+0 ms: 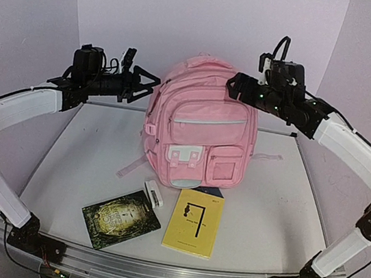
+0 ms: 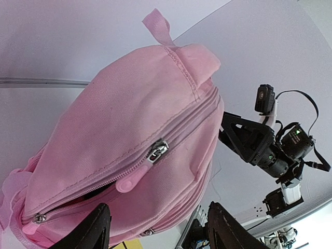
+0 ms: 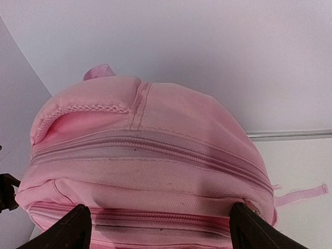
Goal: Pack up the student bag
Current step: Zip the student bag at the center of the board.
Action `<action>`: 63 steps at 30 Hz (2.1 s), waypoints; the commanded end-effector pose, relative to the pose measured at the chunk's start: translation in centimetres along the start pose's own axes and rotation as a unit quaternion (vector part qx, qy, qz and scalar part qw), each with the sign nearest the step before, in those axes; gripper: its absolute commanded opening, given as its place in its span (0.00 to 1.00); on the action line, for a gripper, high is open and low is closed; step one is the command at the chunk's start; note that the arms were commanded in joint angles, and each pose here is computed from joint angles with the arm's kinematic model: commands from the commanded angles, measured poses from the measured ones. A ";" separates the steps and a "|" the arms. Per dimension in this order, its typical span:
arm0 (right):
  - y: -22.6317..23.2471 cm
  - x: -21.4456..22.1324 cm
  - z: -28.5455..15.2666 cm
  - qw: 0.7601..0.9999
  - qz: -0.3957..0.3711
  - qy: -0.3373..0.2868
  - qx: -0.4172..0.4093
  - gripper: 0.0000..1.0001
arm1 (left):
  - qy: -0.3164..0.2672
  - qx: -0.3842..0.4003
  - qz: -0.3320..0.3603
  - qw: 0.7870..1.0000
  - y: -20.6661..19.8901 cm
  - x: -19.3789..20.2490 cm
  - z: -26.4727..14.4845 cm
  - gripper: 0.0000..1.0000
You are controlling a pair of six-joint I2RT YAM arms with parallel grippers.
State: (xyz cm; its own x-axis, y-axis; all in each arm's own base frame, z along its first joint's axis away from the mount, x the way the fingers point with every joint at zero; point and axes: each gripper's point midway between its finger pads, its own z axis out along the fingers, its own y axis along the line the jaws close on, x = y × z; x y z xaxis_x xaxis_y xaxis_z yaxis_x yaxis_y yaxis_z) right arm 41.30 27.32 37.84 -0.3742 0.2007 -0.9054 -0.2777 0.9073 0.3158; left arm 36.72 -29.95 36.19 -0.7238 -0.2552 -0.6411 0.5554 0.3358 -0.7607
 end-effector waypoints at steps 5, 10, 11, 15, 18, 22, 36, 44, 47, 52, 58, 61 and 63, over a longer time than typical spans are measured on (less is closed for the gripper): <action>0.8 -0.8 -0.2 0.999 0.016 -0.016 -0.039 0.92 | -0.002 0.030 -0.027 0.999 -0.4 -0.2 0.7 0.64; -1.3 -1.1 -0.3 0.999 0.022 -0.034 0.011 0.98 | 0.003 0.037 -0.037 0.999 0.0 0.0 1.1 0.64; -1.5 -1.1 -0.3 0.999 0.022 -0.033 0.014 0.98 | 0.004 0.036 -0.039 0.999 0.2 0.0 1.2 0.63; -1.2 -0.9 -0.7 1.000 0.009 -0.028 -0.002 0.98 | 0.006 0.035 -0.039 0.999 0.4 -0.1 1.6 0.63; -0.7 -0.5 -1.0 1.000 -0.003 -0.022 -0.022 0.98 | 0.005 0.037 -0.042 0.998 0.6 -0.2 1.8 0.63; -0.2 0.4 -1.0 0.999 -0.008 -0.010 -0.043 0.98 | 0.006 0.051 -0.045 0.998 0.4 -0.3 2.2 0.63; -0.4 2.5 -0.3 0.999 0.006 0.010 -0.050 0.94 | 0.007 0.103 -0.019 0.995 -1.8 -1.1 2.2 0.49; -0.5 2.6 -0.3 0.999 0.009 0.010 -0.050 0.94 | 0.006 0.098 -0.012 0.995 -1.6 -1.1 2.3 0.42; -0.6 2.7 -0.3 0.999 0.010 0.010 -0.048 0.94 | 0.002 0.096 -0.009 0.995 -1.5 -1.1 2.2 0.34; -0.7 2.9 -0.3 0.999 0.010 0.012 -0.046 0.93 | -0.002 0.095 -0.003 0.995 -1.6 -1.3 2.2 0.24; -0.7 3.0 -0.3 0.999 0.012 0.012 -0.046 0.93 | -0.005 0.091 -0.001 0.996 -1.5 -1.5 2.3 0.20; -0.9 3.0 -0.3 0.999 0.012 0.011 -0.042 0.93 | -0.005 0.090 -0.002 0.996 -1.3 -1.5 2.4 0.14; -1.2 3.0 -0.3 0.999 0.011 0.010 -0.036 0.89 | -0.008 0.086 0.000 0.996 -1.3 -1.6 2.3 0.07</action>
State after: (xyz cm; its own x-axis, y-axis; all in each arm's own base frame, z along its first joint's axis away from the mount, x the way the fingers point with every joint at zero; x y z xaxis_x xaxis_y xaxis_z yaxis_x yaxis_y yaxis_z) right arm 40.92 26.99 35.47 -0.3726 0.2146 -0.9028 -0.3362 0.8756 0.3469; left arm 37.70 -32.04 35.37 -0.7776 -0.2425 -0.5802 0.5487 0.1890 -0.8144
